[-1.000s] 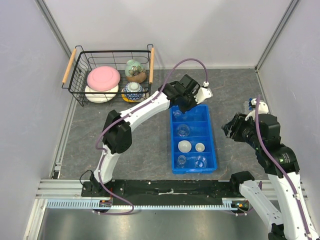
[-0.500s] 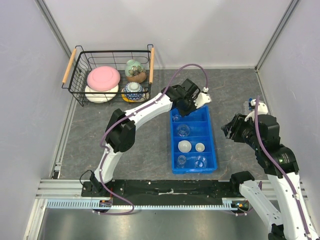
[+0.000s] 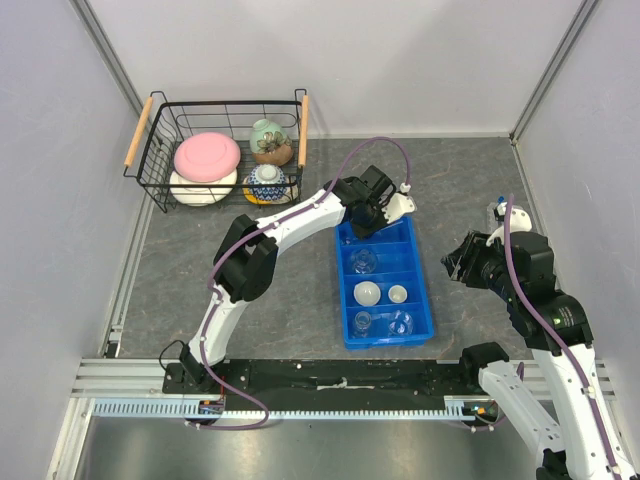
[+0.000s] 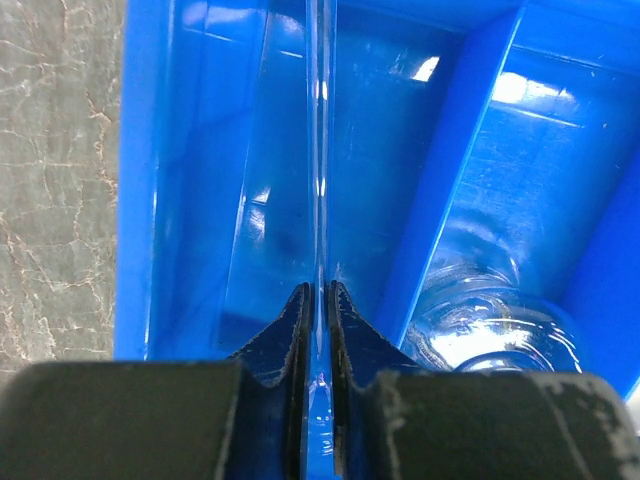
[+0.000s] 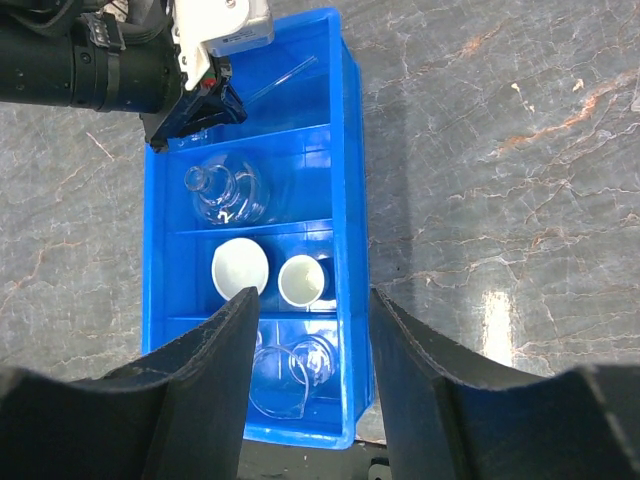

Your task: Organize the chemistry lab equipment

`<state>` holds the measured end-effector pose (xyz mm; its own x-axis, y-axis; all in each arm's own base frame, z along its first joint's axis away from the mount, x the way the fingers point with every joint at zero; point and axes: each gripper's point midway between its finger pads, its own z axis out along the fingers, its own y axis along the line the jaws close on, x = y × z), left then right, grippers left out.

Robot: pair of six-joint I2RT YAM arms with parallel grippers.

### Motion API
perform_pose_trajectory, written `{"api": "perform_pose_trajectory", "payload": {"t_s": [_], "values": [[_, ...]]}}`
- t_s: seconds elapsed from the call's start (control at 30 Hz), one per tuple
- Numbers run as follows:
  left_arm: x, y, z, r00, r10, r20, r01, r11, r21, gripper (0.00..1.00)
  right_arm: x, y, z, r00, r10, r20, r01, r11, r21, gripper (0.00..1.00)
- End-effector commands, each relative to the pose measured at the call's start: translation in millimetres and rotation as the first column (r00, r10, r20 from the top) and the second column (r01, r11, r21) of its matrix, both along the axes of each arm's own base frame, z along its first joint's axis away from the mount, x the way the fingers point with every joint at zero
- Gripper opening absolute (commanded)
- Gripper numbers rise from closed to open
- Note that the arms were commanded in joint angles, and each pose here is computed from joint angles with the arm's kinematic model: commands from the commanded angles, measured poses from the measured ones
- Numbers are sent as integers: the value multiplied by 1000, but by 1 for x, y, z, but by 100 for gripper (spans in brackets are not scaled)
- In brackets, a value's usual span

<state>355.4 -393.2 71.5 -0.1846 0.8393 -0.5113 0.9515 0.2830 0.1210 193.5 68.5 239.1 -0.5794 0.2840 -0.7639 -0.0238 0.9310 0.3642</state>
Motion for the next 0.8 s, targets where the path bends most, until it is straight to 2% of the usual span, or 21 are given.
{"api": "perform_pose_trajectory", "payload": {"t_s": [0.0, 0.17, 0.43, 0.77], "values": [[3, 5, -16, 1000, -20, -7, 21, 999, 32, 2, 2, 2, 4, 999, 5, 33, -6, 1000, 12, 55], [3, 8, -30, 1000, -15, -22, 16, 998, 61, 2, 2, 1, 2, 999, 3, 32, -4, 1000, 9, 56], [3, 12, -48, 998, 21, -55, -17, 996, 82, 8, 2, 1, -1, 1000, 7, 28, -7, 1000, 6, 56], [13, 14, -40, 996, 87, -29, -85, 993, 82, 27, 1, 2, -1, 999, 8, 33, -9, 1000, 10, 56]]}}
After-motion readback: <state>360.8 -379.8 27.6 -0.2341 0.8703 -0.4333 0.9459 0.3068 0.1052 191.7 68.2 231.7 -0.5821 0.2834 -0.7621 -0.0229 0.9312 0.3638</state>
